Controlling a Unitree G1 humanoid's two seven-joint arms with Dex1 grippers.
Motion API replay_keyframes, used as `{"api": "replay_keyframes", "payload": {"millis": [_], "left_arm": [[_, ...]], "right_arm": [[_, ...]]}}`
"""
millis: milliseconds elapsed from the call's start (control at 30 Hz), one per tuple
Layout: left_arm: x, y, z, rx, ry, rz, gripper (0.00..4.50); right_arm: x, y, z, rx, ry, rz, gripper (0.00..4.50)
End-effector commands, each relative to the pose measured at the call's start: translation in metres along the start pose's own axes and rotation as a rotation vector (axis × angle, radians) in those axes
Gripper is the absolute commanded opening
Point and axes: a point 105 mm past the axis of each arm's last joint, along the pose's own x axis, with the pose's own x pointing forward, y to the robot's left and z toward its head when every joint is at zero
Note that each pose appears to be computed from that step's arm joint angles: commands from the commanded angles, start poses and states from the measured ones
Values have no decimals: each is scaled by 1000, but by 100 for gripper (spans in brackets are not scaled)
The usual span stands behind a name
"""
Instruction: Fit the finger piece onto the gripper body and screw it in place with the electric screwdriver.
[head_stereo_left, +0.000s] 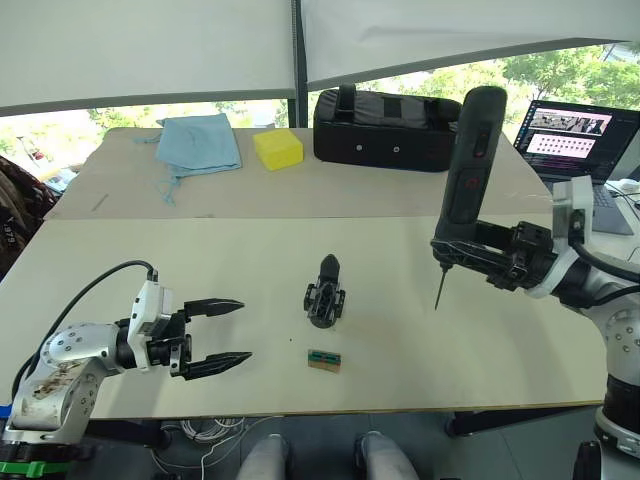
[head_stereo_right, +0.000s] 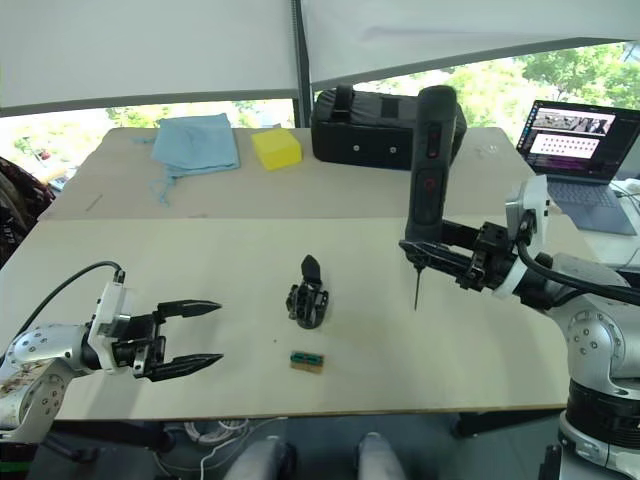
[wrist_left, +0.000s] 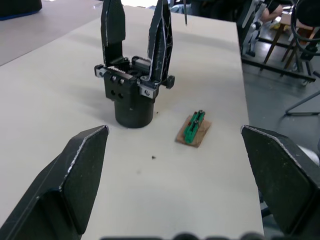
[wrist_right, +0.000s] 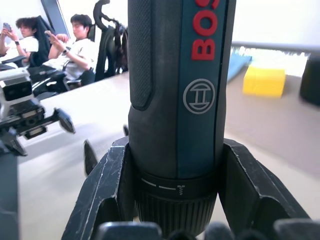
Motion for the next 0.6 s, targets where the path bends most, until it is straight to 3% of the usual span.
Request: {"api": "replay_keyframes", "payload": {"millis": [33, 267, 600], "left_arm": [[-6, 1, 3, 45, 9, 17, 450], [2, -9, -10, 35, 36, -40, 450], [43, -20, -45, 37, 65, -118, 450]], "right_arm": [[0, 20, 25, -105, -101, 78, 190], [20, 57, 18, -154, -168, 261, 190], [43, 97, -14, -91, -149, 469, 190]]}}
